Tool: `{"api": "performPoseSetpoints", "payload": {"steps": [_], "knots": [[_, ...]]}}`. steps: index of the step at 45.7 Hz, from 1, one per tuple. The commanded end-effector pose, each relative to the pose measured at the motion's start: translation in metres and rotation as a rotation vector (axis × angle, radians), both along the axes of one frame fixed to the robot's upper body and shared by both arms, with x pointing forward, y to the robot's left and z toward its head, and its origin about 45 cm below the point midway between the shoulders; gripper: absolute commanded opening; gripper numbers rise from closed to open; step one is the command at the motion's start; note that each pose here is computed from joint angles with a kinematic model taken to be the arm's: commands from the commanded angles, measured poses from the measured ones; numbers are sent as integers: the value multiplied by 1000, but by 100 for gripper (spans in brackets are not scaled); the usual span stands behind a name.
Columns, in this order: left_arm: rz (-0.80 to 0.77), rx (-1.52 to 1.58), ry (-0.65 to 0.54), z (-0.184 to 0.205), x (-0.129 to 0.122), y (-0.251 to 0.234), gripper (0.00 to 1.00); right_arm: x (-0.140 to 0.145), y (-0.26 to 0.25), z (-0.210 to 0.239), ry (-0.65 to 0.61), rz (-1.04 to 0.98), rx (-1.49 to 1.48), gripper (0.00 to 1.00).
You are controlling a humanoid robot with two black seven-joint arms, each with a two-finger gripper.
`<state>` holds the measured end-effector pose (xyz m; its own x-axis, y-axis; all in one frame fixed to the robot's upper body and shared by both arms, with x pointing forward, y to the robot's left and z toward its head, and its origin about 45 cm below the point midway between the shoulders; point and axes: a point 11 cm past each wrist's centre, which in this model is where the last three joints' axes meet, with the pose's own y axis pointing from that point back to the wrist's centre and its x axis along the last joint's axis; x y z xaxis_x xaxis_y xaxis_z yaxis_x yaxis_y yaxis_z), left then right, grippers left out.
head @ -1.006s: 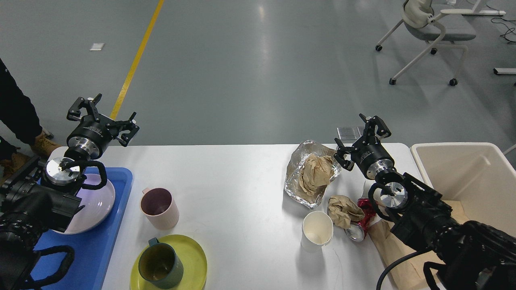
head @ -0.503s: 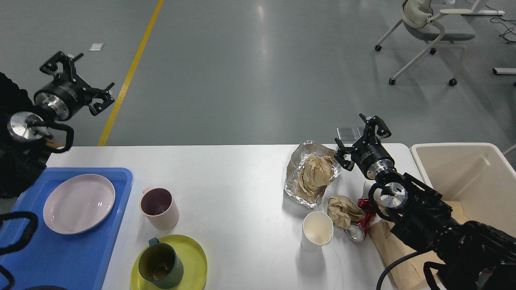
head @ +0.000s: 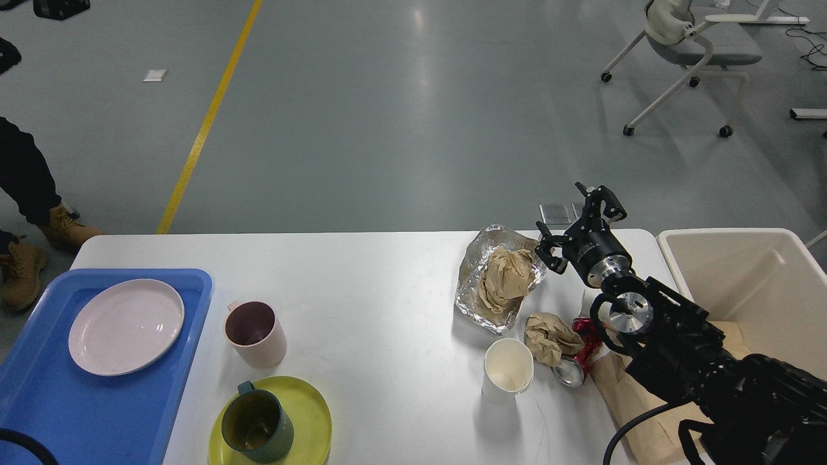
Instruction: Tidy desktop
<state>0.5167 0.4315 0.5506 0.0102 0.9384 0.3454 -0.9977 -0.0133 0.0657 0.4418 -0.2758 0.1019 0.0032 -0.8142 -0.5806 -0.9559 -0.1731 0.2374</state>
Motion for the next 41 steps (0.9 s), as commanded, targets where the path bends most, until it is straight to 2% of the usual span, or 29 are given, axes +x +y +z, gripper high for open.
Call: {"api": "performPoseSetpoints", "payload": {"steps": [1,8,15,23,30,37,41], "knots": [[36,245,9,46,-11,-2,96,0,0,0,-1,-1,0,100],[115,620,150,62,-23,3,96,0,0,0,-1,0,-1,100],[58,880,341,67,-46,-11,96,0,-1,0,1,-2,0,100],[-208,921,696,9,-78,-29,96,0,0,-1,1,0,0,100],[-426,962,903,3,-103,-69,96,0,0,0,1,-1,-1,100],[-420,1044,831,38,-106,-100,96,0,0,0,-1,0,-1,100],[-391,1074,852,42,-108,-98,96,0,0,0,1,-1,-1,100]]}}
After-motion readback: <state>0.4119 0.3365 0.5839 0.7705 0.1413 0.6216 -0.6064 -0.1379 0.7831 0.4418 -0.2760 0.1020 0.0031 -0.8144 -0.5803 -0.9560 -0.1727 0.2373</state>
